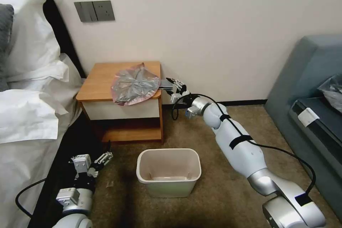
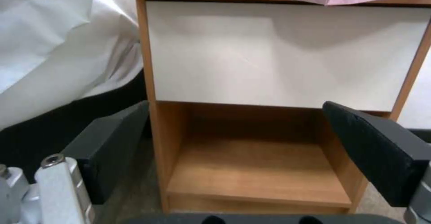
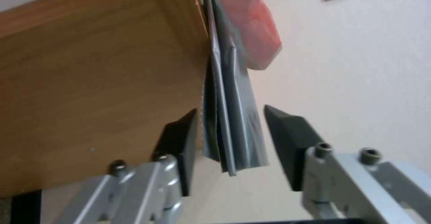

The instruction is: Pick up the garbage bag from the table and place it over the trash can.

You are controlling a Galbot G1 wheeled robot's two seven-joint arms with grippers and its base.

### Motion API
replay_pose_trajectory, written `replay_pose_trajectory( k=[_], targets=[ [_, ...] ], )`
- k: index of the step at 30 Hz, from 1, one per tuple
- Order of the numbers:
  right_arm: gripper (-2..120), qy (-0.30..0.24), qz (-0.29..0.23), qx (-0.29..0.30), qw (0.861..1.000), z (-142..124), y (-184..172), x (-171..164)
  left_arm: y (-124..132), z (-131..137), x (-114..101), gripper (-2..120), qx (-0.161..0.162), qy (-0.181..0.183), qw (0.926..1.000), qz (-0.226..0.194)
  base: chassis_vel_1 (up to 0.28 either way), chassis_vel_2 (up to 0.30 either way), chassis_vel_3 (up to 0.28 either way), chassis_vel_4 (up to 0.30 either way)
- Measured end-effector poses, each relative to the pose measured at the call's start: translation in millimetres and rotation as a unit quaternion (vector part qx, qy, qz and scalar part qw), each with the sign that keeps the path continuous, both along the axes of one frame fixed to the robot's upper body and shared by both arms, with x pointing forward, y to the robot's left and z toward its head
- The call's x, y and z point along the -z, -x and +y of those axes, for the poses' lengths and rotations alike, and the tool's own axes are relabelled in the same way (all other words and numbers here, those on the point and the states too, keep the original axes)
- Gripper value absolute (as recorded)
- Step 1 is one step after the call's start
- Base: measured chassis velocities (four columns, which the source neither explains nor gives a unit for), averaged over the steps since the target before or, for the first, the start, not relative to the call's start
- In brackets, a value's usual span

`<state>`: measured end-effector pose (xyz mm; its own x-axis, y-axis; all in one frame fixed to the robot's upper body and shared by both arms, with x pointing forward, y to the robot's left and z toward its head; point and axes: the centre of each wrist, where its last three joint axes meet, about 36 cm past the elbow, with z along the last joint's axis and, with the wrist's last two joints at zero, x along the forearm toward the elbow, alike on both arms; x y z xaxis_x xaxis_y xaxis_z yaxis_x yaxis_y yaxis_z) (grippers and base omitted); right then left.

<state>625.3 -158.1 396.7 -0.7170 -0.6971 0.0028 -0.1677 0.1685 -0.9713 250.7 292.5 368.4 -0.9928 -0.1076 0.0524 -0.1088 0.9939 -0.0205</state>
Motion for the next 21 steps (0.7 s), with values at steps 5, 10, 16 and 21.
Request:
replay_pose_trajectory(
  k=[5,10,16,21],
  targets=[
    [21,-0.003,0.000,0.000,1.000,1,1,-1,0,0,0,97,-0.001,0.000,1.0000,0.001,0.000,0.000,0.000,0.000],
    [3,-0.006,0.002,0.002,1.000,2,4,-4,0,0,1,97,-0.002,0.000,1.0000,0.001,0.000,0.000,0.000,0.000],
    [0,-0.025,0.008,0.009,1.000,2,15,-9,1,2,1,97,-0.005,-0.002,1.0000,0.003,0.000,0.000,0.000,0.000],
    [0,-0.034,0.005,0.012,0.999,1,23,-14,2,3,1,97,-0.008,-0.003,1.0000,0.003,0.000,0.000,0.000,0.000]
  ],
)
